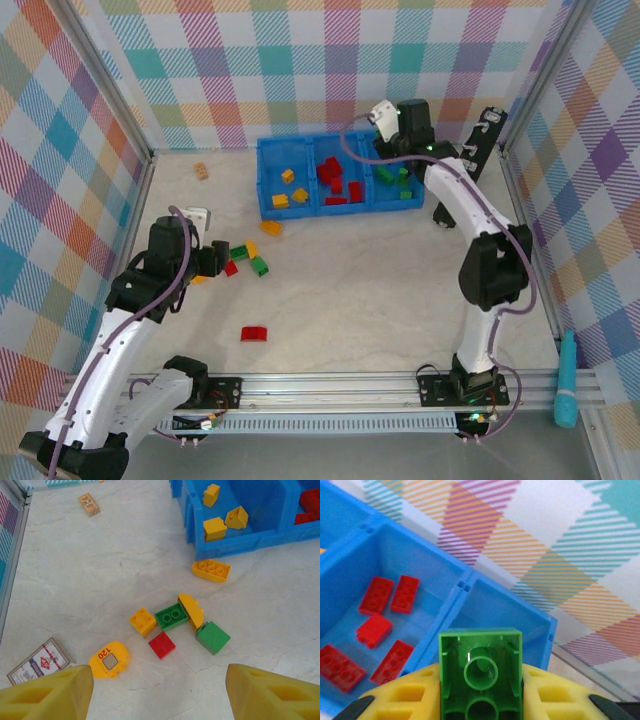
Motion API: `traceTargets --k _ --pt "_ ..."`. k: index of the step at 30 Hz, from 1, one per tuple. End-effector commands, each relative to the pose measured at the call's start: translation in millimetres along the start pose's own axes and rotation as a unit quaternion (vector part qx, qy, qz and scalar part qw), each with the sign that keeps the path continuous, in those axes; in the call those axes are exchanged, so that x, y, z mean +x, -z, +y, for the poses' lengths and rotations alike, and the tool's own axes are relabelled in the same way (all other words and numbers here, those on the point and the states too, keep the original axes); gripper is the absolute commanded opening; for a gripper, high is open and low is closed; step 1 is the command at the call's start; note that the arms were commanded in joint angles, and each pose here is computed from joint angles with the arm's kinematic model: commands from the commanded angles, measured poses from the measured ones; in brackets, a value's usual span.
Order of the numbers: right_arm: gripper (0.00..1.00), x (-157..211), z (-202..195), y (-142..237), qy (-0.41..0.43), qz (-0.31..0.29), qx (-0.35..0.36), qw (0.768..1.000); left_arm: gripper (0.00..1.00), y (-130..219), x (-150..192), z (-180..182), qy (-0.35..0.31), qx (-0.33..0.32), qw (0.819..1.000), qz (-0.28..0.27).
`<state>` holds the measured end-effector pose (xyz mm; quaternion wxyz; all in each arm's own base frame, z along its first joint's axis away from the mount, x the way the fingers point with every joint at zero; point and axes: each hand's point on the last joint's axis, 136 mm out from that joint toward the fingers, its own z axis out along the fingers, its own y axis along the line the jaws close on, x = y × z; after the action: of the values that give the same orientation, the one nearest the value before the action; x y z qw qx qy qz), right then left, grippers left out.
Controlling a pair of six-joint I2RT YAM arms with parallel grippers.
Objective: Sort the legos into containers by color
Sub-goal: Place the lego in the container.
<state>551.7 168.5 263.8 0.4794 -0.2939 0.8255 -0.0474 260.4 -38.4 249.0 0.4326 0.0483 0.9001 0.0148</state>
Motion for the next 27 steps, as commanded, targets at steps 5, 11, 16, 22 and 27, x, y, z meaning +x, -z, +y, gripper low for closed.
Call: traceTargets --k 5,11,16,22,27 --pt "0.33 48 -8 -68 -0.088 0.097 0.010 0.991 0.71 4 4 4 0.013 -0.002 1.000 0.008" --pt "0.33 82 -6 -113 -0.110 0.134 0.017 0.985 0.71 2 10 4 0.021 -0.005 1.000 0.016" --pt "0.34 106 3 -137 -0.119 0.158 0.008 0.980 0.71 0 14 3 0.027 -0.001 0.999 0.028" --pt "0.48 114 6 -140 -0.124 0.159 0.008 0.979 0.71 -10 23 0 0.063 -0.004 0.996 0.060" --pt "0.67 91 -3 -121 -0.124 0.125 0.010 0.984 0.67 -25 31 -7 0.121 0.003 0.989 0.080"
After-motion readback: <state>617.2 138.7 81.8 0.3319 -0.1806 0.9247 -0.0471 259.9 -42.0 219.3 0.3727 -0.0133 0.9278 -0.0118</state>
